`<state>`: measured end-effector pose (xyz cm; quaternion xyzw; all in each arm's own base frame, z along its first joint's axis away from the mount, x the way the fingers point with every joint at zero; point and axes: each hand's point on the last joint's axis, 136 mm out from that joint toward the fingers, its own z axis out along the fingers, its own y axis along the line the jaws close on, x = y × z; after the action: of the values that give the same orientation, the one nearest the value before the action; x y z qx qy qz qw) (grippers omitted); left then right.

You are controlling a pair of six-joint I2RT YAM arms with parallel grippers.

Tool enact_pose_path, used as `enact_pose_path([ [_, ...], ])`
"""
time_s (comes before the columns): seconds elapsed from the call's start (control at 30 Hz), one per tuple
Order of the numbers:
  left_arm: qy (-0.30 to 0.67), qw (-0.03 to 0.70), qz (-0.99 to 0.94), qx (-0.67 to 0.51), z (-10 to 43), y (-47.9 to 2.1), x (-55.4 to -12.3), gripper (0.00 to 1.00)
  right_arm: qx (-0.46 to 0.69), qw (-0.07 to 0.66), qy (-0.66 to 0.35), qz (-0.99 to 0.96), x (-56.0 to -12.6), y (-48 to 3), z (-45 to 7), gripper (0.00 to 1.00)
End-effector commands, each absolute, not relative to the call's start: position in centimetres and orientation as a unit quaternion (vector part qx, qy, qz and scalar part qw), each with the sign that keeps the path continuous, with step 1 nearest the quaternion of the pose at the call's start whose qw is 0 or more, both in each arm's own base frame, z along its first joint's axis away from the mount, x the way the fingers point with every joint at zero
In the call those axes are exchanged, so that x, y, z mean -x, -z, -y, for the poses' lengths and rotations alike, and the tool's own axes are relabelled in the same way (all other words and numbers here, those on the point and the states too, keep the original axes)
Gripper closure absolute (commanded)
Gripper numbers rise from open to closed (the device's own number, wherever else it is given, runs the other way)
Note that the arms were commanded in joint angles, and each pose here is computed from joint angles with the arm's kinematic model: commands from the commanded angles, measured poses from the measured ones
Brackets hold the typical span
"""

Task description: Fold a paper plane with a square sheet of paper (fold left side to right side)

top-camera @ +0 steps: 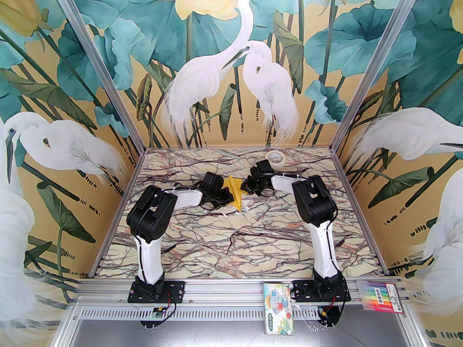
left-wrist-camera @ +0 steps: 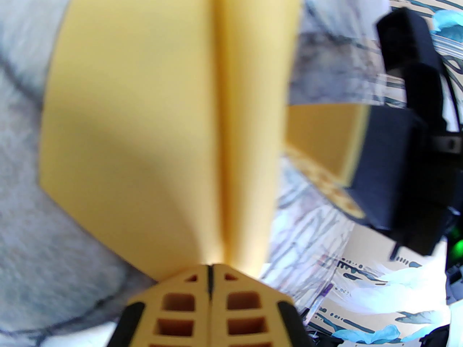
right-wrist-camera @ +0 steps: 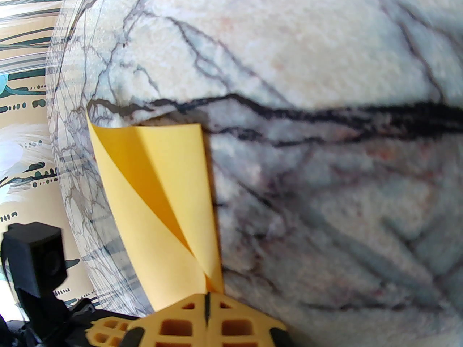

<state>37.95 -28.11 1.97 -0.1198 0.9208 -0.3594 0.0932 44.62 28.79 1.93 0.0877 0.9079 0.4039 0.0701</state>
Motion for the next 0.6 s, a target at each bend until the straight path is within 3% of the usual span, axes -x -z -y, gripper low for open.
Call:
enact_pose_path([
  [0.0, 0.326, 0.075, -0.933, 0.133, 27.4, -0.1, -37.6, 1.0, -0.081, 0.072, -0.391, -0.914, -44.8, -1.3, -28.9, 1.0],
  [0.37, 0.336, 0.078, -0.93, 0.126, 27.8, -0.7, -37.7, 0.99, -0.081, 0.065, -0.386, -0.917, -44.6, -0.4, -28.8, 1.0],
  [0.57, 0.358, 0.106, -0.921, 0.113, 28.2, -3.5, -38.2, 0.99, -0.079, 0.061, -0.379, -0.92, -44.4, -0.1, -28.7, 1.0],
])
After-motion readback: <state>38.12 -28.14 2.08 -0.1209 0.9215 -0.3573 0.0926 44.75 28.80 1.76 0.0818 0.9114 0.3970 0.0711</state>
